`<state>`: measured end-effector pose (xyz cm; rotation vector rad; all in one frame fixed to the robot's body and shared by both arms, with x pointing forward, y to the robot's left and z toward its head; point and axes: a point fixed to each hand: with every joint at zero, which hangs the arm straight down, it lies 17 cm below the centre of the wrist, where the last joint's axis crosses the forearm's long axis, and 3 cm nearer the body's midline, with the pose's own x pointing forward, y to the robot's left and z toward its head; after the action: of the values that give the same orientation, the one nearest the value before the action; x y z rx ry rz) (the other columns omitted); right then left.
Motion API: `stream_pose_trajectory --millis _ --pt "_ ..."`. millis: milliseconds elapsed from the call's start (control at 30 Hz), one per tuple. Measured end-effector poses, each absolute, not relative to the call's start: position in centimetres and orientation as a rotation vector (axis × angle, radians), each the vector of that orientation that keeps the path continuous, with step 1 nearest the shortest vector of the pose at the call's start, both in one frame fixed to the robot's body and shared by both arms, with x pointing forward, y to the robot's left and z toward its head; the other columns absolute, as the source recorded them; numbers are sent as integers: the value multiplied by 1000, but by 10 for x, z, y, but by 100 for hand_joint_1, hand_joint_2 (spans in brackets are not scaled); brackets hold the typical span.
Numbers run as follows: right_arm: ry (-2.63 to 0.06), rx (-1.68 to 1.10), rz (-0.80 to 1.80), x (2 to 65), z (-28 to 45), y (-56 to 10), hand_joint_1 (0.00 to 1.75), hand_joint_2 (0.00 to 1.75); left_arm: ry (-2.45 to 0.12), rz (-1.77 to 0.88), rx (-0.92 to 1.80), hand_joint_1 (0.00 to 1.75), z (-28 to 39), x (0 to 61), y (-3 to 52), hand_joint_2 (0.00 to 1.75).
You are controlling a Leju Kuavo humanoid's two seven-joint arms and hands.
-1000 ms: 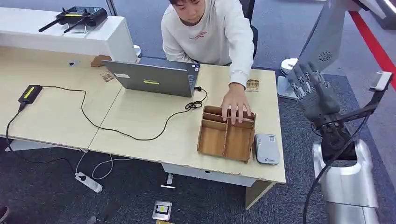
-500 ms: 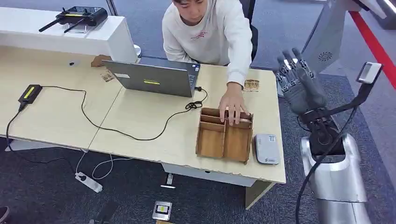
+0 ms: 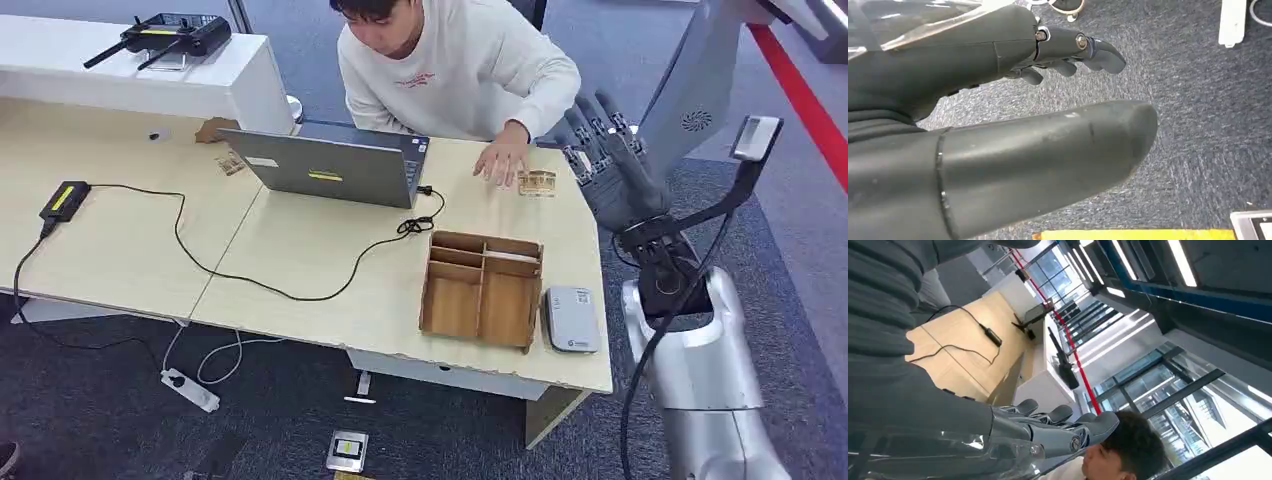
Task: Pass the card to the sensor for recognition and then transmit it.
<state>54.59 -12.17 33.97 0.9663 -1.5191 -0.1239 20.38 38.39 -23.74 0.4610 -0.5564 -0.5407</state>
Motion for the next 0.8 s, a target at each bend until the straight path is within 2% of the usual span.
stream_pose_trajectory --millis 467,667,800 --pt "-1602 875 -35 545 333 -108 0 175 -549 -529 463 0 -239 200 387 0" --pt "-1877 520 132 552 342 -115 0 175 -541 -518 480 0 -238 199 391 0" --pt "-1939 353 243 553 337 -114 0 175 -552 -531 485 0 -237 200 391 0"
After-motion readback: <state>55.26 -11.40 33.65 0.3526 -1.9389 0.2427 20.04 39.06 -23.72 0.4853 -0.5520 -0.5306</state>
